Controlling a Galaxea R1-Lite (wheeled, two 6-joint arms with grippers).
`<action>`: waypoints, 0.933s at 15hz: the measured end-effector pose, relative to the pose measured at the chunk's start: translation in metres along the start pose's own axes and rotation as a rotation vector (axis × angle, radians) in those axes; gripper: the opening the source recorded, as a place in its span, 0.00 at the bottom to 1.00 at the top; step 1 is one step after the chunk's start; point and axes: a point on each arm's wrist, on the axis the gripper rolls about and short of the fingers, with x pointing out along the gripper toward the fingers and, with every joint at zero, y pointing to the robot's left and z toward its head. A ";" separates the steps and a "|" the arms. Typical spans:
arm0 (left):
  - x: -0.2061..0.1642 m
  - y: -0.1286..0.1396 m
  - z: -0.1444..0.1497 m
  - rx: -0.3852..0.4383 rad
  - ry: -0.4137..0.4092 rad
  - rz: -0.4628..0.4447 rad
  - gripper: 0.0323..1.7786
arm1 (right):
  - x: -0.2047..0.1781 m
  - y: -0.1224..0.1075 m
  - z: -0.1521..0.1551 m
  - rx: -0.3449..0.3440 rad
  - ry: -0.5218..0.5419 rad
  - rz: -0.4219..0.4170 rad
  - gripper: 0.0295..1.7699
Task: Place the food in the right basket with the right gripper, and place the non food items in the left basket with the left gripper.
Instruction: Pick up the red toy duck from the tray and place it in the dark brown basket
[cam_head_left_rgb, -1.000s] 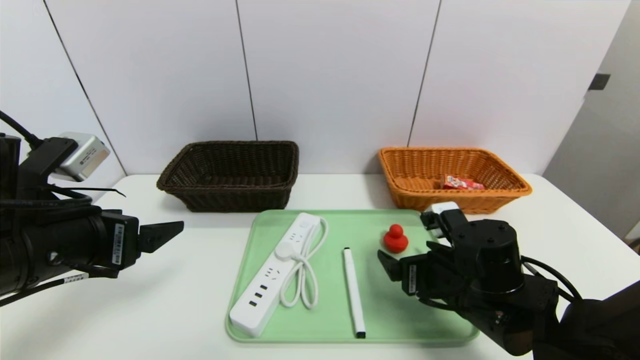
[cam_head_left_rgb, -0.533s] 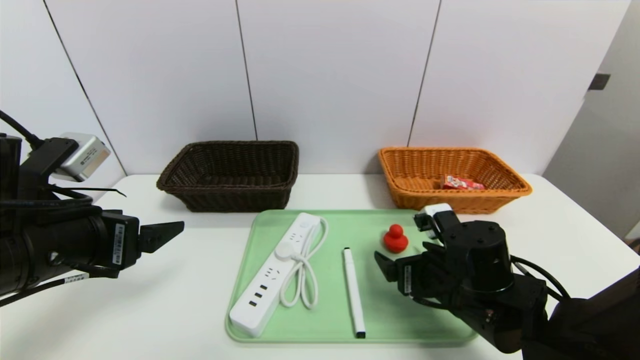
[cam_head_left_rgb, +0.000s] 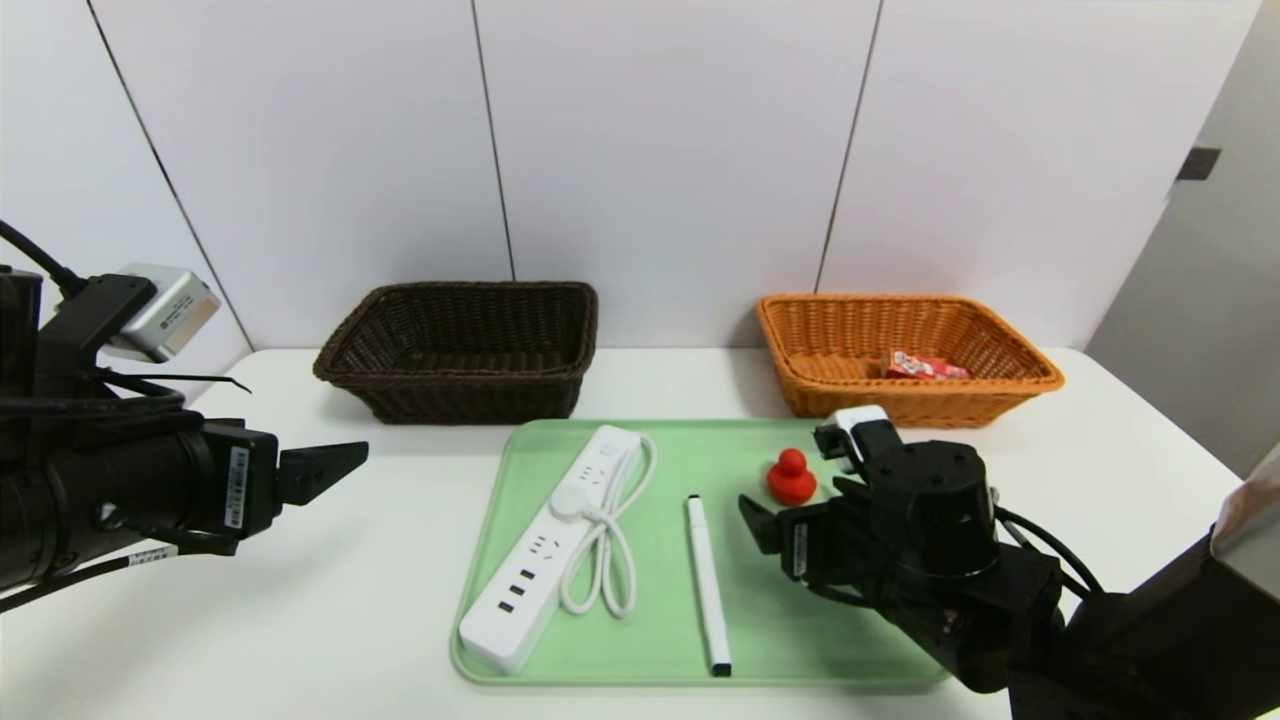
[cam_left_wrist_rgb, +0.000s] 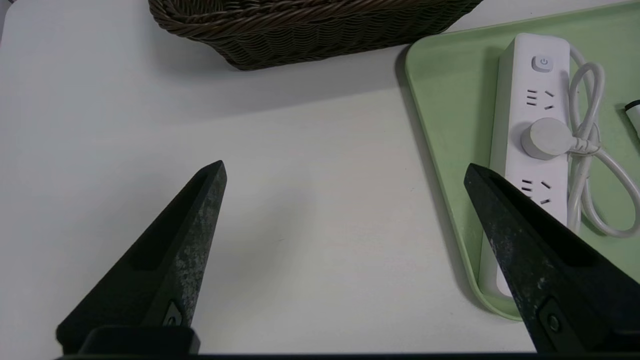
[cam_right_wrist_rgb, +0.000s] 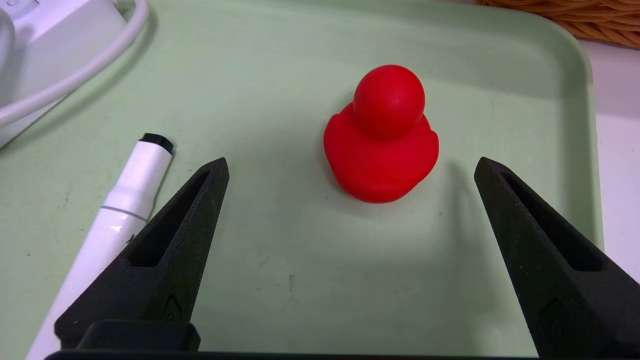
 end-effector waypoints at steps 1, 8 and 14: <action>0.000 0.000 0.000 0.000 0.000 0.000 0.95 | 0.002 0.000 0.000 0.001 0.001 -0.003 0.96; 0.000 0.000 0.000 0.000 -0.001 0.000 0.95 | 0.011 -0.003 -0.001 -0.007 0.003 -0.019 0.96; -0.001 0.000 0.000 -0.001 -0.002 0.000 0.95 | 0.016 -0.005 -0.002 -0.006 0.008 -0.030 0.96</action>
